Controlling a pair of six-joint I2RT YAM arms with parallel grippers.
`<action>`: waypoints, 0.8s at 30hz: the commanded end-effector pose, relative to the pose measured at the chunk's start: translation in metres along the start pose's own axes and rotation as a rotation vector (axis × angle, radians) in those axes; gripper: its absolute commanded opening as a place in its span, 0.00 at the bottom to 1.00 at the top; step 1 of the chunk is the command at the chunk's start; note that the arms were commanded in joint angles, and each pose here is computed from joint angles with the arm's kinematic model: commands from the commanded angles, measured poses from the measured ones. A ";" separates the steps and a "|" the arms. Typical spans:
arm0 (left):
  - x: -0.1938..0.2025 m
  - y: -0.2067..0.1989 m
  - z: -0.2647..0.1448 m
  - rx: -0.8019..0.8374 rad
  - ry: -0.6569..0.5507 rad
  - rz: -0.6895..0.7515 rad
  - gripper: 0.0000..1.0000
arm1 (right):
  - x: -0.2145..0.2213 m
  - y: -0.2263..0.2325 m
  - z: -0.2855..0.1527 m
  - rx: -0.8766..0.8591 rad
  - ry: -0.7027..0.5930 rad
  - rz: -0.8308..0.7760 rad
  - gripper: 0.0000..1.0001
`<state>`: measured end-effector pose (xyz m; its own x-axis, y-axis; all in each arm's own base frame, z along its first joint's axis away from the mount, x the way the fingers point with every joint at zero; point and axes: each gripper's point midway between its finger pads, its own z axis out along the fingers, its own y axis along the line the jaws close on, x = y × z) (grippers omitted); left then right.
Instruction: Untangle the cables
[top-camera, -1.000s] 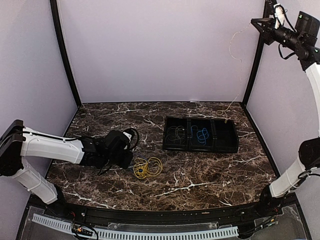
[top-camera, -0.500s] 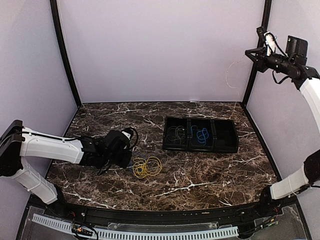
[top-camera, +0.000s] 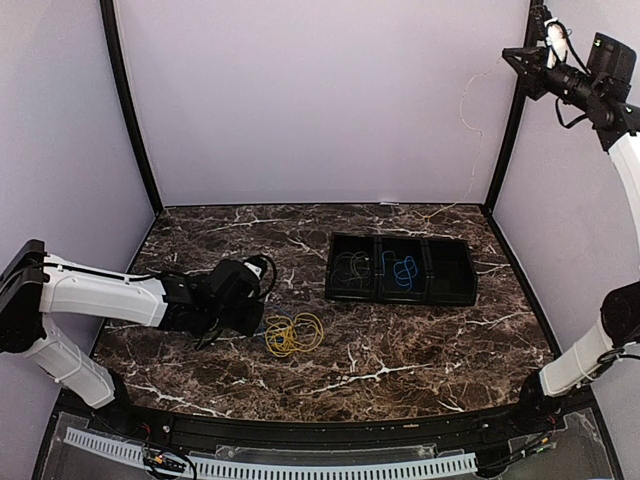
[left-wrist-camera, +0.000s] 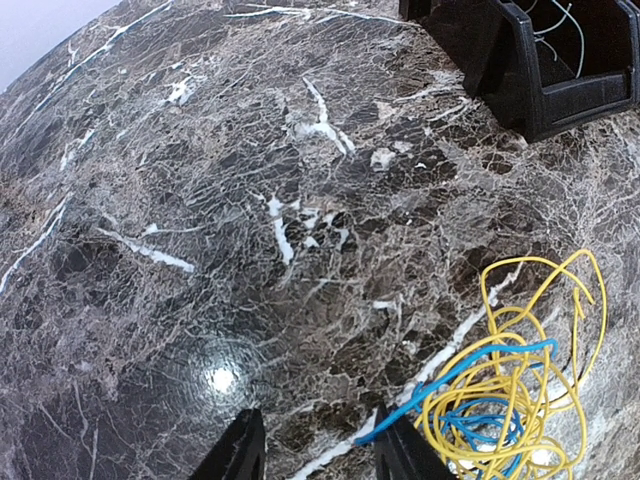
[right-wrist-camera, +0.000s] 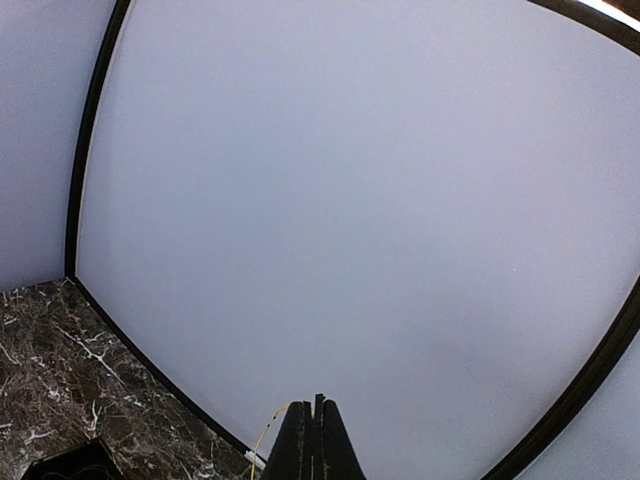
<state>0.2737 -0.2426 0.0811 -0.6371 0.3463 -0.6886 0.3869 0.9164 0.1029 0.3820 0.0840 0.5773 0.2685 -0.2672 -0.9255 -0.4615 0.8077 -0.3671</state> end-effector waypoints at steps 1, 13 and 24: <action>-0.012 0.002 -0.006 0.000 -0.019 -0.011 0.40 | -0.039 -0.007 -0.006 0.014 -0.092 -0.022 0.00; -0.013 -0.003 -0.002 0.016 -0.017 -0.012 0.40 | -0.034 -0.029 -0.006 0.143 -0.065 -0.039 0.00; -0.012 -0.002 -0.006 0.024 -0.019 -0.035 0.40 | 0.077 -0.072 0.040 0.329 0.111 -0.044 0.00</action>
<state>0.2740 -0.2472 0.0845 -0.6386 0.3390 -0.6908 0.3938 0.9152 0.0850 0.4478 0.0446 0.5418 0.1807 -0.3273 -0.9275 -0.2565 0.8947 -0.3657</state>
